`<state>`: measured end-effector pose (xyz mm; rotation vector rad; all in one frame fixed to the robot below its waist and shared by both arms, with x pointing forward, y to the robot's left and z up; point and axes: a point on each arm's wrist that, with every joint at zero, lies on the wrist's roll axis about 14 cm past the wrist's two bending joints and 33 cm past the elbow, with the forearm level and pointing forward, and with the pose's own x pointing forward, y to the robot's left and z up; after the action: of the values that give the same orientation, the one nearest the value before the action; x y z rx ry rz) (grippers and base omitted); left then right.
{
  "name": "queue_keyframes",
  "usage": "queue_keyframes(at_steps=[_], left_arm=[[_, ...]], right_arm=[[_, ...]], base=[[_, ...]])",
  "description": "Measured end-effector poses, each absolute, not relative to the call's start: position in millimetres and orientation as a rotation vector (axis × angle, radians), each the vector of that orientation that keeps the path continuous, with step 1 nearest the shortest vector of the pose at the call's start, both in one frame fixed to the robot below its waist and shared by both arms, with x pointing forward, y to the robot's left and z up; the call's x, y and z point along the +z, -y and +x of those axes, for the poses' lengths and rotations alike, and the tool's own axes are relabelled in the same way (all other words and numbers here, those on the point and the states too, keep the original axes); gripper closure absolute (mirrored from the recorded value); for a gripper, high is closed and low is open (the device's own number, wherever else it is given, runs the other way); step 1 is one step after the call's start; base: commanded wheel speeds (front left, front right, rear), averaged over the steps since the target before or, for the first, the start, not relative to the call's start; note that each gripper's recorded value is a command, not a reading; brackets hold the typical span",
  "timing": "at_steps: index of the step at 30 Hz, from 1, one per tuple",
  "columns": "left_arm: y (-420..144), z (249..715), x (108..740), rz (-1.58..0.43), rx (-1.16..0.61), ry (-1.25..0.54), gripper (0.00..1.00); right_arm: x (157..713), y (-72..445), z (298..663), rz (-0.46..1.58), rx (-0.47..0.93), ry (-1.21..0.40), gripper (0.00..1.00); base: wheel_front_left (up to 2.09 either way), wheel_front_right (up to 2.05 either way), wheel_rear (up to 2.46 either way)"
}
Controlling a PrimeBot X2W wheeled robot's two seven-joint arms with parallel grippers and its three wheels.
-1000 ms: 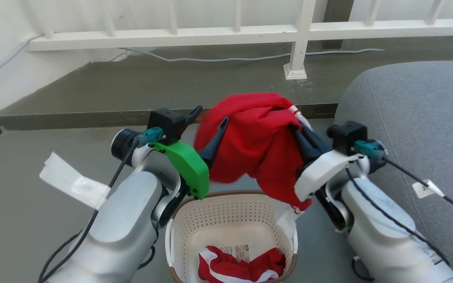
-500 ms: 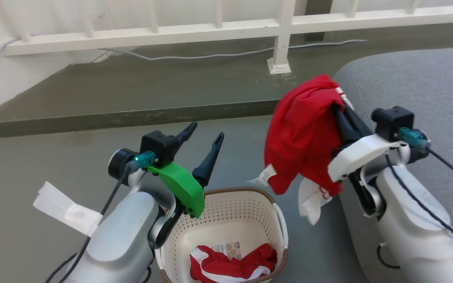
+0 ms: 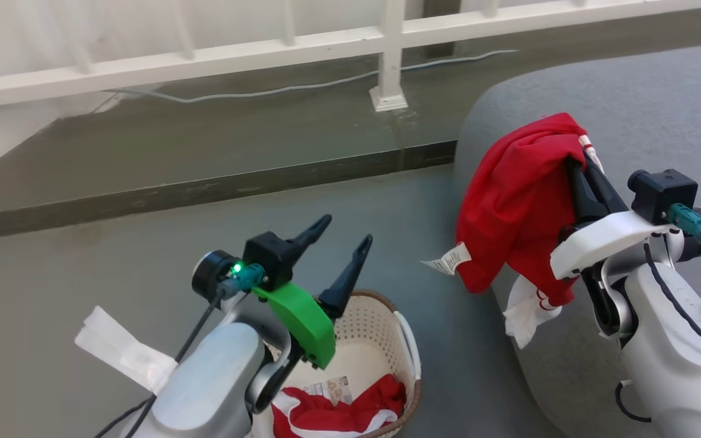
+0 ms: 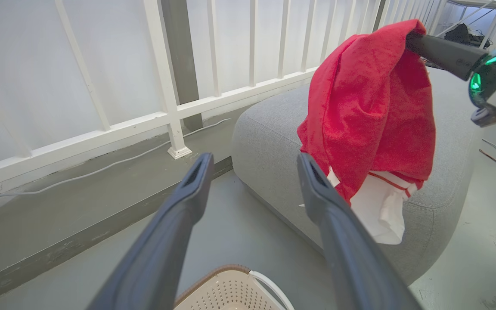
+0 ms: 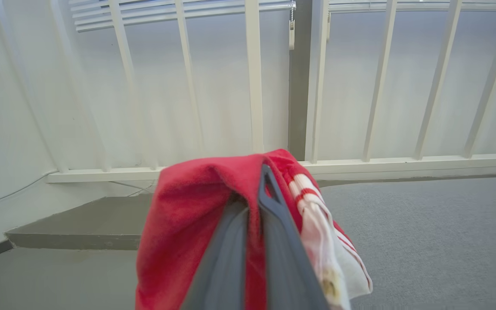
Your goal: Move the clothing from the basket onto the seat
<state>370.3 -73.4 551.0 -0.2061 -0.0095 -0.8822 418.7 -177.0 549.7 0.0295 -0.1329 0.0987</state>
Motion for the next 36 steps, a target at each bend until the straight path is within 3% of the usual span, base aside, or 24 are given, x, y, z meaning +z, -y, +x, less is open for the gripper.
queue_keyframes(at_steps=[24,36], left_arm=[[158.9,321.4,538.5,-0.255,-1.194,-0.043,0.0],[174.3,313.3,524.2,-0.291,-1.264,-0.097,0.0]], right_arm=[[549.2,291.2,358.9,0.001,-0.223,0.144,1.0],[549.4,318.1,354.4,-0.01,-0.306,0.143,1.0]], base=[[0.0,0.0,0.0],[0.0,0.0,0.0]])
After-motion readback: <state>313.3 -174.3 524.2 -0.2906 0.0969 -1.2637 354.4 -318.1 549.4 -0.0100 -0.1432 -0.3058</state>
